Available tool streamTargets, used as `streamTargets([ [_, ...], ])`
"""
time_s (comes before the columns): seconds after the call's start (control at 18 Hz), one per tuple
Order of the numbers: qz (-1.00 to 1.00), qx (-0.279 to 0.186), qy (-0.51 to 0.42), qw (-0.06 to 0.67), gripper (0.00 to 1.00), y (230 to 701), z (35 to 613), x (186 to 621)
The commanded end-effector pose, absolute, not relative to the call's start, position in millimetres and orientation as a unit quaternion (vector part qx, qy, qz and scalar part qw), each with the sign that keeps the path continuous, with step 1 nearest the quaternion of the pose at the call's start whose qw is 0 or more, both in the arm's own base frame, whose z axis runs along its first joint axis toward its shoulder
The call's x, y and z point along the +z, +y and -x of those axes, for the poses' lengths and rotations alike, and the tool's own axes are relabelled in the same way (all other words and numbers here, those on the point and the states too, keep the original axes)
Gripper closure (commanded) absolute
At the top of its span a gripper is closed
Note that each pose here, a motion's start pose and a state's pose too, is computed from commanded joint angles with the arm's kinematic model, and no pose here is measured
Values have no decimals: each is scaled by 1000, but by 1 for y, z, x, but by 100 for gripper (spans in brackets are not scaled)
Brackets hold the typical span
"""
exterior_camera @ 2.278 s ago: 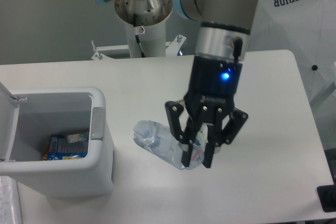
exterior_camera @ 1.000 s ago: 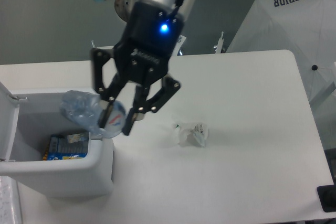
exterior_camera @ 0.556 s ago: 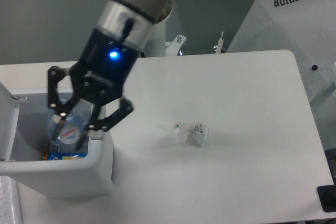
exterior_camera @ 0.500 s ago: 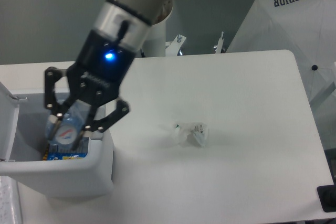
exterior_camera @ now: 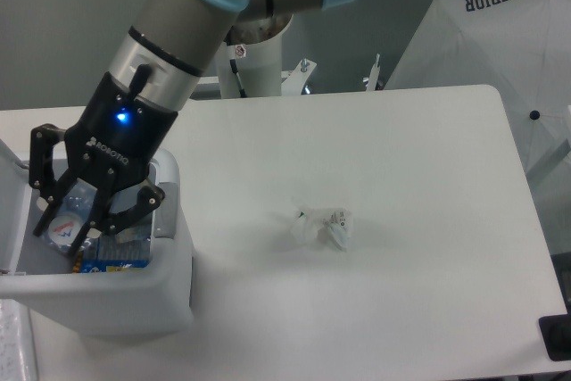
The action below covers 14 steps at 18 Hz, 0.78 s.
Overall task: Place the trash in the trash can
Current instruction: 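Open the gripper to release the bottle into the bin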
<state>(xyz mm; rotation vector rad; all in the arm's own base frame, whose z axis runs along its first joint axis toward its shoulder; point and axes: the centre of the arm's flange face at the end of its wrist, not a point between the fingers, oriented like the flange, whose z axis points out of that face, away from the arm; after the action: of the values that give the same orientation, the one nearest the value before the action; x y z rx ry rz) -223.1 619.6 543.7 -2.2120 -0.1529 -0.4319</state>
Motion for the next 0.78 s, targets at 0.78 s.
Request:
streamTargets([
  [0.78,880,-141,-118,439,8,574,289,552],
])
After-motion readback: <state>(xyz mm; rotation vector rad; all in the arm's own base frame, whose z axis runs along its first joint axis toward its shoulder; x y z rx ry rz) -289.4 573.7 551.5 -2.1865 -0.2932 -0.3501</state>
